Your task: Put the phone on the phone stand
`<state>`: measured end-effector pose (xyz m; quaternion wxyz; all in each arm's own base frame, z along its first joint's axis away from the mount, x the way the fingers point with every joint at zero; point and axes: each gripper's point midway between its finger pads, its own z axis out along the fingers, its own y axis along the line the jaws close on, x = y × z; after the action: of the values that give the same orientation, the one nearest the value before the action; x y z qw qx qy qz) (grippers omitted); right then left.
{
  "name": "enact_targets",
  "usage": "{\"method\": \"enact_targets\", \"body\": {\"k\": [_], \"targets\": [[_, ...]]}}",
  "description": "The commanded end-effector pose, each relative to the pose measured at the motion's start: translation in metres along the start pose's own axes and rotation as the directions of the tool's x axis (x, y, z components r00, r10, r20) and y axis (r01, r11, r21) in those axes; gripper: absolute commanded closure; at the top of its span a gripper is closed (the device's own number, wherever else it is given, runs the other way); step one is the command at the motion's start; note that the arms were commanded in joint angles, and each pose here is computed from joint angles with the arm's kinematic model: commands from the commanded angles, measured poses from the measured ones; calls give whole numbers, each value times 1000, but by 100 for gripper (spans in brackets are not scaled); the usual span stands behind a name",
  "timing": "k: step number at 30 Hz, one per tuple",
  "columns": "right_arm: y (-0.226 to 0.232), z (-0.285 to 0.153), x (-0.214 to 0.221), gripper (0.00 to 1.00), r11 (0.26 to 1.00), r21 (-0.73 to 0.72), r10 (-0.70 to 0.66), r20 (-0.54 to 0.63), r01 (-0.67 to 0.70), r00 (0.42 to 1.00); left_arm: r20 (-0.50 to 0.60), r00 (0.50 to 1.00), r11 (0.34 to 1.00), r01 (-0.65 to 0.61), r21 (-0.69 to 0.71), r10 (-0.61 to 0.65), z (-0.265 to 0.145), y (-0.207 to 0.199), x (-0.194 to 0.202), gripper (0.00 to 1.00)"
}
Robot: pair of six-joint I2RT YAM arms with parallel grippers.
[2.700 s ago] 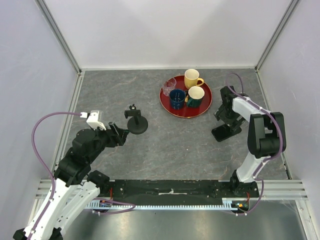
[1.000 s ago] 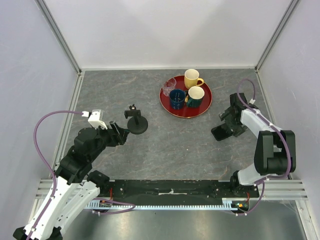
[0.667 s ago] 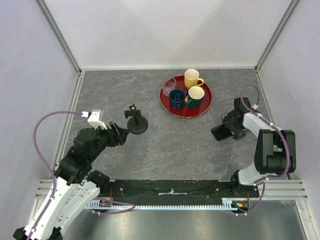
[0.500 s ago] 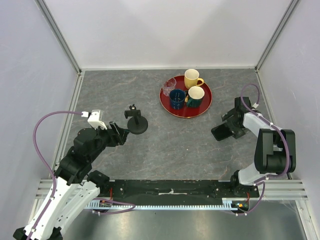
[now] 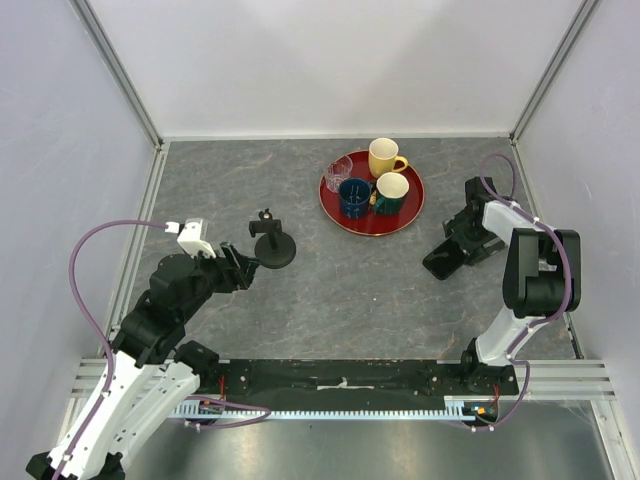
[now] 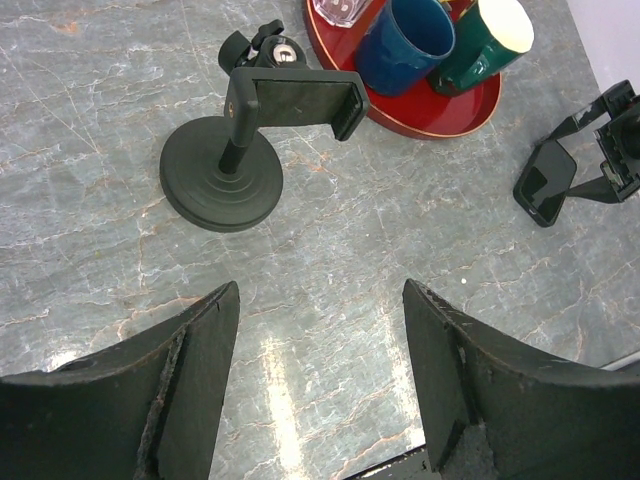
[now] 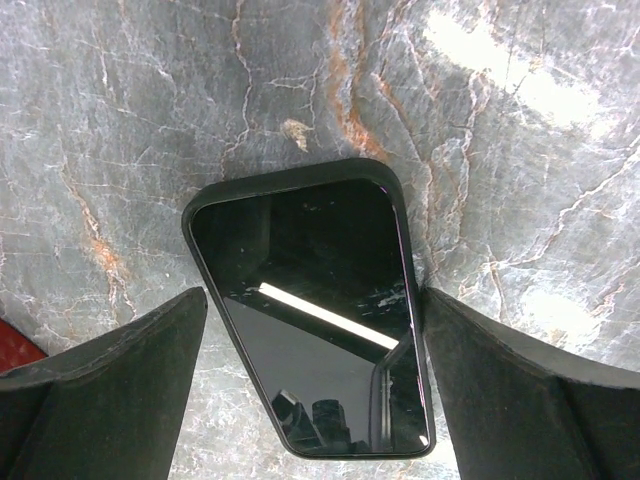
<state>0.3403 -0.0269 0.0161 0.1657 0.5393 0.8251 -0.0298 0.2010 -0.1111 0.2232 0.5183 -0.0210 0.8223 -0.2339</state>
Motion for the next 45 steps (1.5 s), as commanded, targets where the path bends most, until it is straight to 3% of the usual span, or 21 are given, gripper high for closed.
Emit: {"method": "enact_targets", "body": {"k": [1,9,11,12,13,15,18,35,38,45], "targets": [[-41,30,32,6,989,146,4,-86,9,996,31,999,999,-33,16,33,3,-3,-8,28],[-45,31,29,17,983,175,-44,-85,58,995,27,999,999,-33,18,33,3,-4,-7,28],[-46,33,30,27,982,175,-50,-91,65,995,29,999,999,-33,18,33,3,-4,-7,28],[-45,33,31,54,982,171,-58,-97,74,994,31,999,999,-33,21,32,3,-4,-8,28],[-43,33,31,69,984,163,-61,-102,77,993,33,999,999,-33,20,32,2,-4,-8,28],[-39,33,35,86,984,150,-74,-131,93,989,39,999,999,-33,22,32,1,-4,-10,28],[-40,32,36,100,982,151,-90,-135,110,987,42,999,999,-31,22,30,1,-4,-10,28],[-13,-62,-26,100,986,-112,-99,189,122,977,35,999,999,-31,23,30,2,-4,-8,28],[-16,-67,-28,100,974,-137,-148,225,181,963,29,999,999,-33,32,32,3,-6,-7,28],[12,-95,-24,100,833,-427,-180,393,352,902,15,999,998,-38,52,38,5,-10,-5,28]]}}
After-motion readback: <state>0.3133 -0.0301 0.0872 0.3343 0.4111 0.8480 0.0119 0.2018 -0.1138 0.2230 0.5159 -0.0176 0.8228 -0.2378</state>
